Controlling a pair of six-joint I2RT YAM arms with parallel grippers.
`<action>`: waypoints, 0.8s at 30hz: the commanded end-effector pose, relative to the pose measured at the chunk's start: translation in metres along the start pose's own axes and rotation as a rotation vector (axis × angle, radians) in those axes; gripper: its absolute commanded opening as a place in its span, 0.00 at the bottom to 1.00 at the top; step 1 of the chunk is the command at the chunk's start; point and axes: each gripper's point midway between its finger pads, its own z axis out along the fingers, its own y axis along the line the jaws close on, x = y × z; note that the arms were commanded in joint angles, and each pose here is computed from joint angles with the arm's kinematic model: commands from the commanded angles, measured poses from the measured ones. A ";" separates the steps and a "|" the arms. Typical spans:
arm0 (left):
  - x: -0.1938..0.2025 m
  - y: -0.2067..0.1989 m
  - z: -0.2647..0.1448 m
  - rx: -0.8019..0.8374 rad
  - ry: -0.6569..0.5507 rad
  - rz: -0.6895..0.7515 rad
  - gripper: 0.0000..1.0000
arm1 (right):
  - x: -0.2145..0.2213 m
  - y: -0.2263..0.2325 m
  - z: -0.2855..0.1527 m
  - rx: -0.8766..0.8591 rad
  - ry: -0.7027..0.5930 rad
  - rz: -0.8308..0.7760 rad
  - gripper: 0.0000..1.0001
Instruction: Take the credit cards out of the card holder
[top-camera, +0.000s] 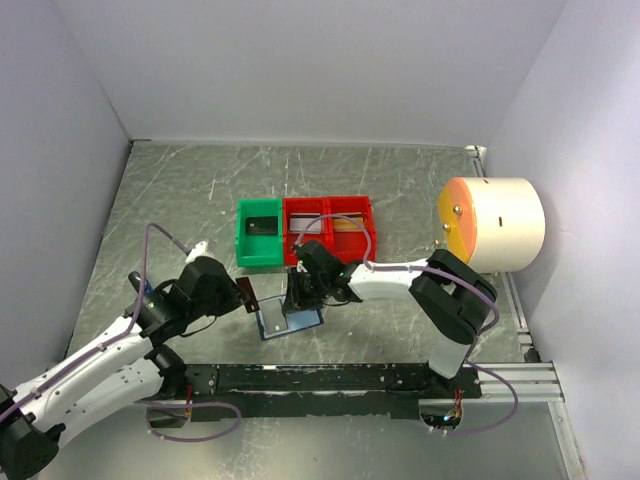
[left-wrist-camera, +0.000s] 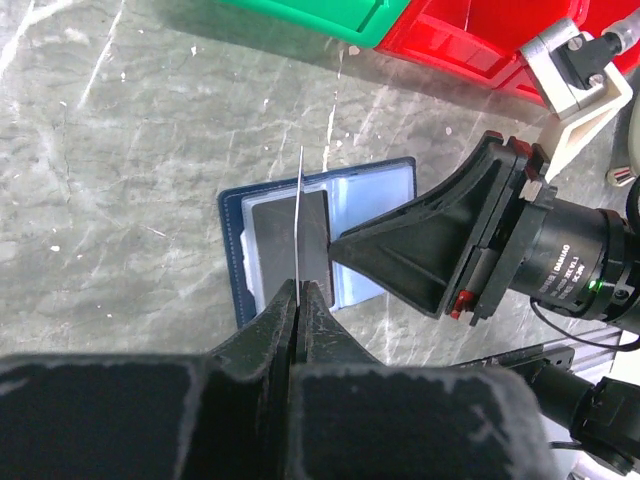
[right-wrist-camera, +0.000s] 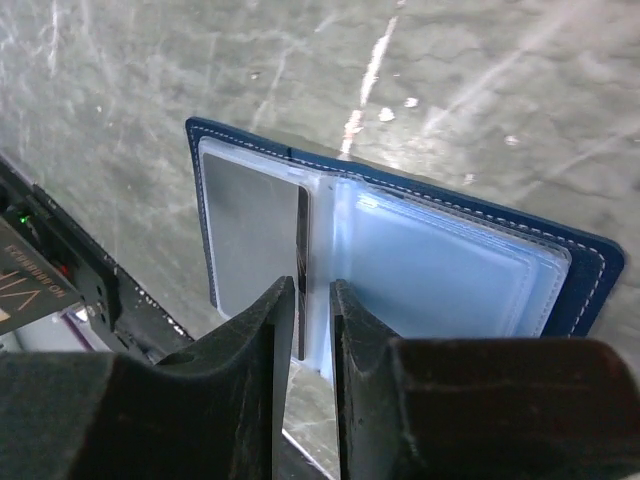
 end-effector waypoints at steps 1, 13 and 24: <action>-0.007 -0.001 -0.007 0.003 -0.028 0.007 0.07 | 0.000 -0.036 -0.007 0.133 -0.026 0.032 0.22; -0.004 -0.049 -0.010 0.250 0.019 0.172 0.07 | -0.053 -0.005 -0.067 0.006 -0.274 0.026 0.41; -0.020 -0.075 -0.029 0.622 0.075 0.156 0.07 | -0.097 -0.012 -0.147 -0.236 -0.583 0.106 0.76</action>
